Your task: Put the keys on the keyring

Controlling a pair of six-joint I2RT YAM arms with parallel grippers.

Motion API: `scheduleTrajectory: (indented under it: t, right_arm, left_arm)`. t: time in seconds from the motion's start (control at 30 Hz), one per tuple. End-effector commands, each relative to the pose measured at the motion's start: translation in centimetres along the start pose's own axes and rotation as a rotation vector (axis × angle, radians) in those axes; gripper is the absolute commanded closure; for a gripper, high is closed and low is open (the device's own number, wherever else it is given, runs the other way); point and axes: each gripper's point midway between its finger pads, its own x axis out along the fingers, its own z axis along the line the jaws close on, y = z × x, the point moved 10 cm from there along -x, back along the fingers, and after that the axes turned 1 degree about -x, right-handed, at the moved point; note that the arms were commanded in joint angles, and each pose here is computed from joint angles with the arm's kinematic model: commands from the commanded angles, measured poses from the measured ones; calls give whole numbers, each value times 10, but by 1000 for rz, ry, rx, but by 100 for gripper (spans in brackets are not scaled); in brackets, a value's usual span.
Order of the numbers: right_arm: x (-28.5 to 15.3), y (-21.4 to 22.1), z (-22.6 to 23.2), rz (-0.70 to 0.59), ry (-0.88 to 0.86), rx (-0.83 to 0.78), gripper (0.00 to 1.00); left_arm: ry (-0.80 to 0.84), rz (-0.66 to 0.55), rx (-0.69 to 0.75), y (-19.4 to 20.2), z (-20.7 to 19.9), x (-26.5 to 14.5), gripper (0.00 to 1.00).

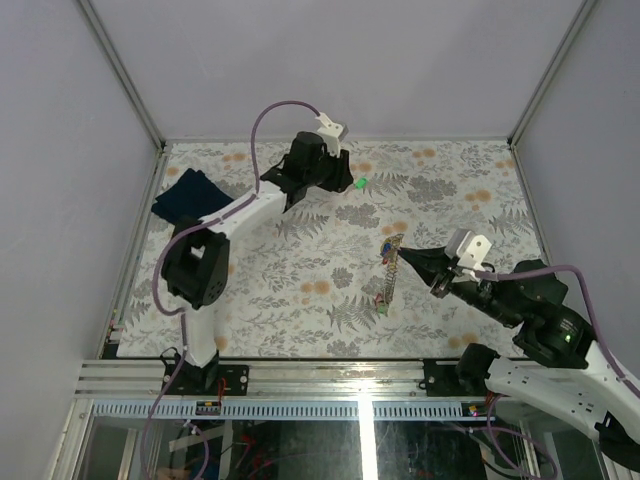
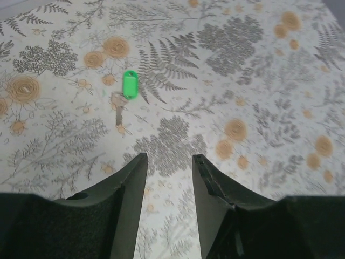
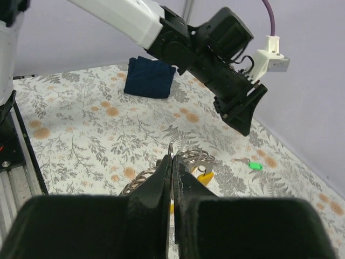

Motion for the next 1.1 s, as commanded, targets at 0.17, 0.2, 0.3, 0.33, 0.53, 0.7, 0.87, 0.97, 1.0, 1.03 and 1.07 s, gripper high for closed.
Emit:
scheduleTrajectory:
  t: [0.17,0.2,0.3,0.33,0.53,0.7,0.87,0.97,1.0,1.03,1.07]
  right_arm:
    - [8,-10,-5,-60,67,47,100]
    - [10,-9,-4,-58,66,47,100]
    - [12,-7,-4,-54,65,49,100]
    - [13,-6,-4,-53,67,49,100]
    - [15,-1,-3,-51,76,47,100]
    - [18,3,-2,-47,65,49,100]
    - [20,5,0,-42,49,50,100]
    - [21,6,1,-42,44,51,100]
    - [21,7,1,-42,42,49,100]
    - [21,7,1,-44,42,50,100]
    - [22,7,1,-41,40,49,100]
  left_arm:
    - [-160,-18,-26,-1,39,81,57]
    - [-164,-22,-29,-2,41,88,55]
    - [-194,-18,-41,3,49,108,53]
    - [-206,-15,-42,5,51,114,53]
    - [-264,-10,-45,16,64,138,51]
    - [-299,1,-43,27,72,152,51]
    - [-299,2,-51,33,73,162,50]
    - [-301,5,-54,36,74,167,51]
    - [-300,3,-55,36,74,168,50]
    - [-297,5,-56,38,74,169,50]
    - [-295,4,-57,38,73,170,51]
